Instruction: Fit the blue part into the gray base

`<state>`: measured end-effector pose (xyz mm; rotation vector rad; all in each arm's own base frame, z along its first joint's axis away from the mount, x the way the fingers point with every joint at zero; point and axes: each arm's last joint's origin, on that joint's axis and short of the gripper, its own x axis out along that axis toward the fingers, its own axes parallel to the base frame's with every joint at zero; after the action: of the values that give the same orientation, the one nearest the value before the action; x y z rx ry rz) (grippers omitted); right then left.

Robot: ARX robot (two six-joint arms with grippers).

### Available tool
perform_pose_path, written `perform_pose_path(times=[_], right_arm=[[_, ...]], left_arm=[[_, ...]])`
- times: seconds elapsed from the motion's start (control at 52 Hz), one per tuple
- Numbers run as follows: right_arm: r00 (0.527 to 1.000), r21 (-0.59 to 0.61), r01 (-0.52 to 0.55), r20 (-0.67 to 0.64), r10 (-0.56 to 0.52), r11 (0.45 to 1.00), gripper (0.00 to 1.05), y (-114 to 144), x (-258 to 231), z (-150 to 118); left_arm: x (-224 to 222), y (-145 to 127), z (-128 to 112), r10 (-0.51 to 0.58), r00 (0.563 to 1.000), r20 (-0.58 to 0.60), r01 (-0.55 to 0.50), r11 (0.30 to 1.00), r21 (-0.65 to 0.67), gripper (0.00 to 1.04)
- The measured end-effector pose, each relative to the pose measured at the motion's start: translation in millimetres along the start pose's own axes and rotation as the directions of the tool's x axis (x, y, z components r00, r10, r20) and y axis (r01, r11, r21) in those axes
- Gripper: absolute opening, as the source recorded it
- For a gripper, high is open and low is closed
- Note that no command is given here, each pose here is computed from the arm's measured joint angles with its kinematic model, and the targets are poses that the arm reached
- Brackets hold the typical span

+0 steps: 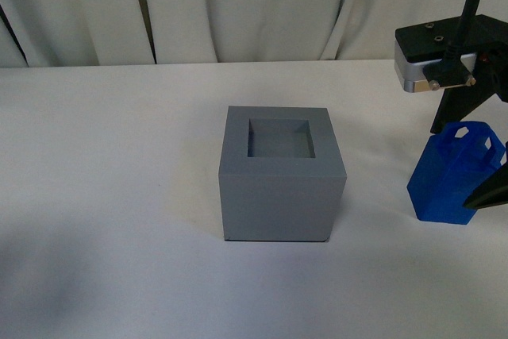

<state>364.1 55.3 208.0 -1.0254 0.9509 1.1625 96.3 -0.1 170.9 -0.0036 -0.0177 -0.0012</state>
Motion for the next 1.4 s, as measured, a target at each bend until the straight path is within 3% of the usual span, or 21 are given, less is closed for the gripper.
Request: perform_pose_path(times=[0.404, 0.615, 0.673, 0.942, 1.212, 1.404], right_arm=[[1.000, 0.003, 0.002, -0.013, -0.002, 1.000, 0.97, -2.2, 5.1, 2.0], [1.000, 0.005, -0.013, -0.018, 0.013, 1.000, 0.54, -2.4, 5.0, 2.0], [1.000, 0.005, -0.013, -0.011, 0.013, 1.000, 0.48, -4.4, 2.1, 3.1], [0.997, 0.011, 0.013, 0.074, -0.014, 1.000, 0.48, -16.0, -26.8, 19.3], [0.978, -0.043, 0.049, 0.203, -0.039, 0.998, 0.48, -10.2, -72.3, 73.6], [0.976, -0.100, 0.046, 0.217, -0.024, 0.994, 0.48, 4.2, -76.0, 106.0]], left_arm=[[0.0, 0.0, 0.0, 0.000, 1.000, 0.000, 0.000, 1.000, 0.000, 0.99], [0.0, 0.0, 0.0, 0.000, 1.000, 0.000, 0.000, 1.000, 0.000, 0.99], [0.0, 0.0, 0.0, 0.000, 1.000, 0.000, 0.000, 1.000, 0.000, 0.99], [0.0, 0.0, 0.0, 0.000, 1.000, 0.000, 0.000, 1.000, 0.000, 0.99], [0.0, 0.0, 0.0, 0.000, 1.000, 0.000, 0.000, 1.000, 0.000, 0.99], [0.0, 0.0, 0.0, 0.000, 1.000, 0.000, 0.000, 1.000, 0.000, 0.99]])
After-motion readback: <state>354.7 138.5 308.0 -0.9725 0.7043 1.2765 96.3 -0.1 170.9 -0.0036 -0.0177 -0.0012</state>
